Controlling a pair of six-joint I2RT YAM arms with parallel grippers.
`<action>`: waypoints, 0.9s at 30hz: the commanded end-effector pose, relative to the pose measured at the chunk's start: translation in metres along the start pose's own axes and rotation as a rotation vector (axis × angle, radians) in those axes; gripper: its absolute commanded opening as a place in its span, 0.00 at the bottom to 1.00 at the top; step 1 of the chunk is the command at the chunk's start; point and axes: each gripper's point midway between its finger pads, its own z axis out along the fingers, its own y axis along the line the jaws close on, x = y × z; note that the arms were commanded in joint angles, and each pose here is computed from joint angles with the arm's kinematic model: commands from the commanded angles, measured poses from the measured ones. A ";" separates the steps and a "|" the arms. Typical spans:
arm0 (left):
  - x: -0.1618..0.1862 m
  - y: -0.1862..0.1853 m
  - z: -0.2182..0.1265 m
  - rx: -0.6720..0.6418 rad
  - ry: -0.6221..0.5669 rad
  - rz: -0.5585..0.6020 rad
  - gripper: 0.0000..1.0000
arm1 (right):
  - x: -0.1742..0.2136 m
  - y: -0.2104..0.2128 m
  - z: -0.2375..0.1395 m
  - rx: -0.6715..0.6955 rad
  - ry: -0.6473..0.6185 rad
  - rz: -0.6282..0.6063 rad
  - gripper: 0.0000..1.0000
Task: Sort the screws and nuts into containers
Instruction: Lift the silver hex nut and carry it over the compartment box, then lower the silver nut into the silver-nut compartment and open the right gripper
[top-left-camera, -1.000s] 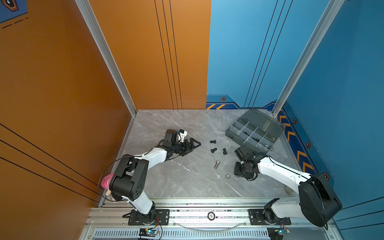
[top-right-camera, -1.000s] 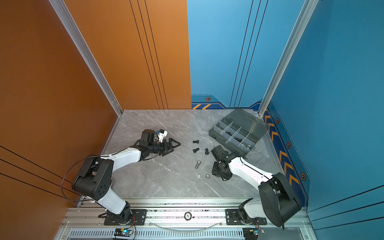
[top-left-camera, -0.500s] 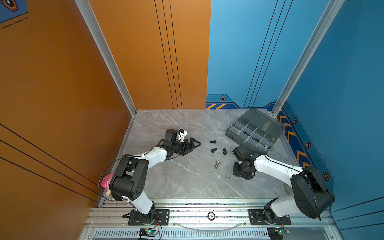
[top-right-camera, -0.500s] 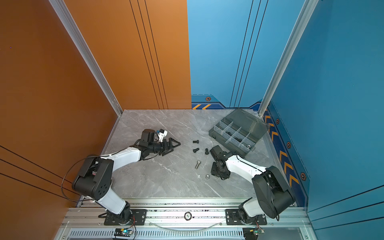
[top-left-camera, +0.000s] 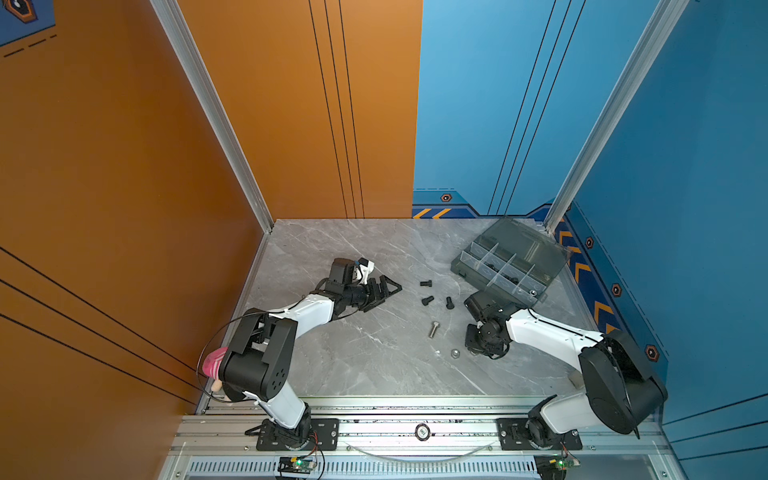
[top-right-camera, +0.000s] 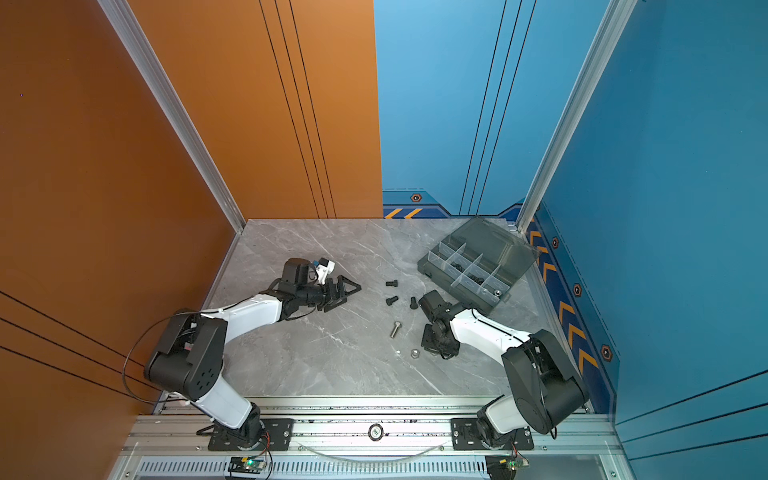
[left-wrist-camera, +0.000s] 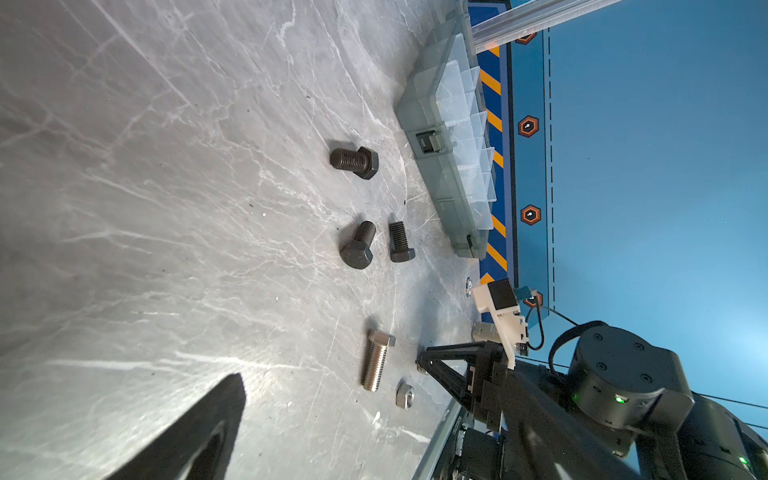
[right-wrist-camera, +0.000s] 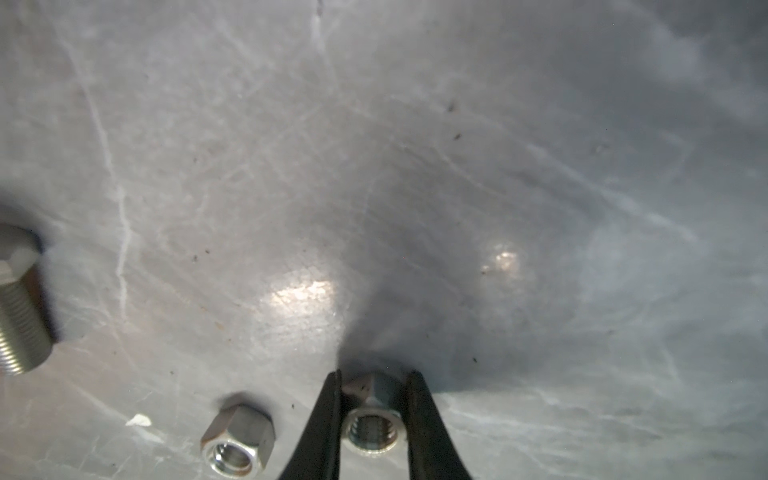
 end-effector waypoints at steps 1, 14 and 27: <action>-0.003 -0.003 0.002 -0.005 0.000 0.018 0.98 | -0.004 0.002 -0.002 0.013 -0.013 -0.014 0.11; -0.006 -0.006 -0.003 -0.001 -0.016 0.025 0.98 | -0.076 -0.020 -0.065 -0.130 -0.158 0.110 0.02; -0.005 -0.007 -0.003 0.005 -0.018 0.029 0.98 | -0.190 -0.106 -0.102 -0.092 -0.295 0.332 0.02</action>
